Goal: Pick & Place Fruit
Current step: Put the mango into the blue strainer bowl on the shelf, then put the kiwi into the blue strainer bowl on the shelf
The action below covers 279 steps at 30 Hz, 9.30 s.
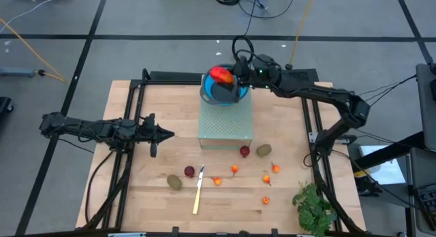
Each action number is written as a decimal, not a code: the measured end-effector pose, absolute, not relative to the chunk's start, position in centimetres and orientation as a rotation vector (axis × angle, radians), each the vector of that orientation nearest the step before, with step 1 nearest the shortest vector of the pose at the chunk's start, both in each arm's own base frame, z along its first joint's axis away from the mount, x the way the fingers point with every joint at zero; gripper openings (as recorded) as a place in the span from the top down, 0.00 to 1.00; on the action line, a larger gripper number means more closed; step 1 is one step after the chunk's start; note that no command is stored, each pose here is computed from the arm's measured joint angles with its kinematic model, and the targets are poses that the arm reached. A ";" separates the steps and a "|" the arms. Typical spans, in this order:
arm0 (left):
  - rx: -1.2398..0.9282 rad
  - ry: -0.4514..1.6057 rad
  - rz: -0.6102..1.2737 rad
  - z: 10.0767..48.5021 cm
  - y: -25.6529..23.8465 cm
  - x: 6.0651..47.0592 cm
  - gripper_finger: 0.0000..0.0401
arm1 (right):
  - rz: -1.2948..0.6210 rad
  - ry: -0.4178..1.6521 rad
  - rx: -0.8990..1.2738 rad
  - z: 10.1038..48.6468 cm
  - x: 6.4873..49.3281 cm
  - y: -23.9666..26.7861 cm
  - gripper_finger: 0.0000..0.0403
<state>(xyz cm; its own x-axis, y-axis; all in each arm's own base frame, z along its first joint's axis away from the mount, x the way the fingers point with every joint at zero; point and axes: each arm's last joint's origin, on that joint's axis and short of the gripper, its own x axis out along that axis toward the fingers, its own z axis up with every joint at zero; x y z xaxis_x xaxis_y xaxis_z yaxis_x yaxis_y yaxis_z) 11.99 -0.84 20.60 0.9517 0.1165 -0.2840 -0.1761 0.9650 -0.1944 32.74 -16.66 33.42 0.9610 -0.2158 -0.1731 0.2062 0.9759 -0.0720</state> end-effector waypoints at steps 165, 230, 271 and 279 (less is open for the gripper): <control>-0.215 0.275 0.150 20.6 -0.8 12.0 0.96 | -0.234 0.444 0.135 29.9 31.3 -18.9 0.28; -0.160 0.280 0.151 20.6 -0.8 12.0 0.96 | 0.035 0.755 0.183 37.8 18.1 -2.7 0.27; -0.188 0.277 0.154 20.6 -0.8 12.0 0.96 | 0.064 1.096 0.113 34.2 20.3 -1.8 0.52; -0.186 0.277 0.153 20.6 -0.8 12.0 0.96 | 0.133 1.192 0.079 33.0 21.3 -0.2 0.35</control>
<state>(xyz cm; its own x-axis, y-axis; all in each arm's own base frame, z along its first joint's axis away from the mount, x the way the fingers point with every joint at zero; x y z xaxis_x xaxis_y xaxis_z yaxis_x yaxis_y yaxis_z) 11.98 -0.81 20.59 0.9503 0.1244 -0.2854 -0.1755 0.9712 -0.1611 21.35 -0.22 33.03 0.3633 0.1452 -0.9203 -0.0617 0.9894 0.1317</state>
